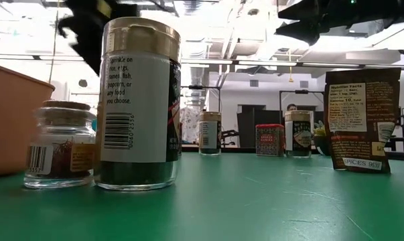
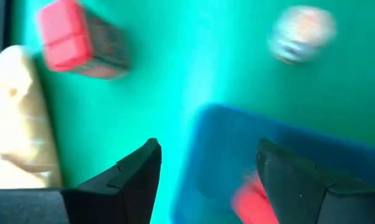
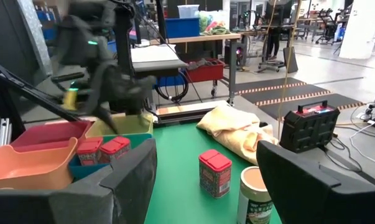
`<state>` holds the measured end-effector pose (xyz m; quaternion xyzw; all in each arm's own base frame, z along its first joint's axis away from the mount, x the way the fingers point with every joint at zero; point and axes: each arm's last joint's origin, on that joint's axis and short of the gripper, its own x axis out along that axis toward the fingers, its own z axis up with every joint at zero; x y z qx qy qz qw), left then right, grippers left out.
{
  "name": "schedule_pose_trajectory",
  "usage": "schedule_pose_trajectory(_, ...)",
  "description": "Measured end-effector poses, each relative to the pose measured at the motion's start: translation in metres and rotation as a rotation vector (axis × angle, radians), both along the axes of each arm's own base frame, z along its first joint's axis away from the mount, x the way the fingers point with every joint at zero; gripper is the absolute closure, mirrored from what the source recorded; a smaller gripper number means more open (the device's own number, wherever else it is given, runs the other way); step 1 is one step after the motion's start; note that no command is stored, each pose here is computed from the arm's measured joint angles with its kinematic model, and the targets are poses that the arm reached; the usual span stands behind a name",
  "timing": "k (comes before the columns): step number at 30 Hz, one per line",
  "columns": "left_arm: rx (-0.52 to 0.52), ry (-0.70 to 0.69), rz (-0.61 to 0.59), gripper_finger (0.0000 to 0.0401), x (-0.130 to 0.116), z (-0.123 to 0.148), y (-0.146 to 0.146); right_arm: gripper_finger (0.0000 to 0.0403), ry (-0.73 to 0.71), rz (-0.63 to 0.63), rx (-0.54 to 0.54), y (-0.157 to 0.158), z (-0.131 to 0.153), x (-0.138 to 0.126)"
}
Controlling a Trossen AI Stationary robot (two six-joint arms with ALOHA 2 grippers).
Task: Sort spices by type
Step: Put the red seasoning can into the blue bin
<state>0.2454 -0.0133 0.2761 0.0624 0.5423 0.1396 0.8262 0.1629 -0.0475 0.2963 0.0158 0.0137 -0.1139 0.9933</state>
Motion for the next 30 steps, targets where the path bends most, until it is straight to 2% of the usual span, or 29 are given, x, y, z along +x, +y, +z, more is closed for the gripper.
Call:
schedule_pose_trajectory(6, 0.036, -0.064, 0.171, 0.0152, 0.026, -0.014, 0.065, 0.0100, 0.004, 0.000, 0.005, 0.000, -0.001, 0.001)
schedule_pose_trajectory(10, 0.022, -0.119, 0.185, 0.0147, 0.035, -0.021, 0.100, 0.0100, 0.005, 0.008, 0.008, 0.001, -0.001, 0.001)
schedule_pose_trajectory(14, 0.010, -0.182, 0.191, 0.0124, 0.040, -0.024, 0.125, 0.0100, 0.007, 0.007, 0.003, 0.001, -0.001, 0.001)
schedule_pose_trajectory(18, 0.013, -0.231, 0.185, 0.0087, 0.045, -0.029, 0.145, 0.0100, 0.012, 0.005, -0.019, 0.000, -0.001, 0.001)
schedule_pose_trajectory(23, 0.003, -0.219, 0.136, 0.0049, 0.055, -0.047, 0.158, 0.0100, 0.013, 0.006, -0.033, 0.000, -0.001, 0.001)
schedule_pose_trajectory(30, 0.001, -0.130, 0.095, 0.0037, 0.063, -0.074, 0.165, 0.0100, 0.011, 0.006, -0.033, 0.000, -0.001, 0.001)
